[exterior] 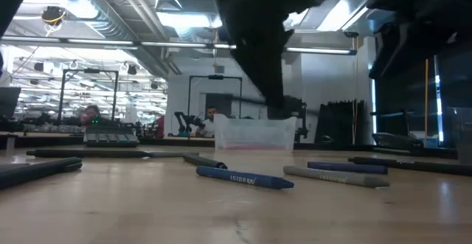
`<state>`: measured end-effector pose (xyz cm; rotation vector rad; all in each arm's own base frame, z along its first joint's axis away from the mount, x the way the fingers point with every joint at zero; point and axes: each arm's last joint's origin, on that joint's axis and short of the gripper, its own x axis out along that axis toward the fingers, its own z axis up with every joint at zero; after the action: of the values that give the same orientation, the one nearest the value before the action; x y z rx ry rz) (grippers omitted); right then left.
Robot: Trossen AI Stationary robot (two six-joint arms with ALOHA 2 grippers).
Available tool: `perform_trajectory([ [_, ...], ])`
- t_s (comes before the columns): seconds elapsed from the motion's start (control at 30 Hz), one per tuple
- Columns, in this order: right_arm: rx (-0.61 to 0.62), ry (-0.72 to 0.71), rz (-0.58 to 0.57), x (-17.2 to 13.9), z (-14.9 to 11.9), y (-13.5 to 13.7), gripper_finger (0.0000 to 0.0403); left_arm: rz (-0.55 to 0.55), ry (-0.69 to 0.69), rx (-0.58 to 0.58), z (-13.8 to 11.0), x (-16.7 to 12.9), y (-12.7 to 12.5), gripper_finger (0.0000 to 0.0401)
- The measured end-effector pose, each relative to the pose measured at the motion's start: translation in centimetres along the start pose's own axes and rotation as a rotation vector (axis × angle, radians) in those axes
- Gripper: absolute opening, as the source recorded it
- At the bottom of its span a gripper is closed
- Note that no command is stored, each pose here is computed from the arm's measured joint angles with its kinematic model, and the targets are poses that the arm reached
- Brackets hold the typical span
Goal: Sort crayons/erasers/pens/pencils in bins
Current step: Put the black pencil into the top transparent bin
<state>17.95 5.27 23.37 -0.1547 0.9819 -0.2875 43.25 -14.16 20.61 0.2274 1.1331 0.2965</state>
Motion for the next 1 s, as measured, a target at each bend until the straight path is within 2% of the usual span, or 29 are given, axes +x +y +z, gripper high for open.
perform_trajectory([
  [0.33,0.010,-0.031,-0.006,-0.5,0.1,-0.3,0.0245,0.148,0.034,-0.037,2.0,0.9,13.6,0.0002],
  [0.47,-0.019,-0.065,-0.061,-0.8,0.1,-0.7,0.0245,0.194,0.086,-0.034,1.7,2.7,19.1,0.0002],
  [0.7,-0.023,-0.096,-0.175,-1.1,0.3,-2.7,0.0245,0.232,0.141,-0.129,-0.1,5.3,28.4,0.0003],
  [0.83,0.015,-0.091,-0.223,-0.9,0.5,-4.3,0.0245,0.116,0.053,-0.176,-0.6,6.5,31.3,0.0002],
  [0.9,0.045,-0.084,-0.245,-0.9,0.5,-5.0,0.0245,0.072,0.022,-0.164,-0.9,7.2,31.6,0.0003],
  [1.0,0.089,-0.072,-0.271,-0.7,0.5,-5.8,0.0245,0.067,0.023,-0.144,-1.4,7.9,31.6,0.0002],
])
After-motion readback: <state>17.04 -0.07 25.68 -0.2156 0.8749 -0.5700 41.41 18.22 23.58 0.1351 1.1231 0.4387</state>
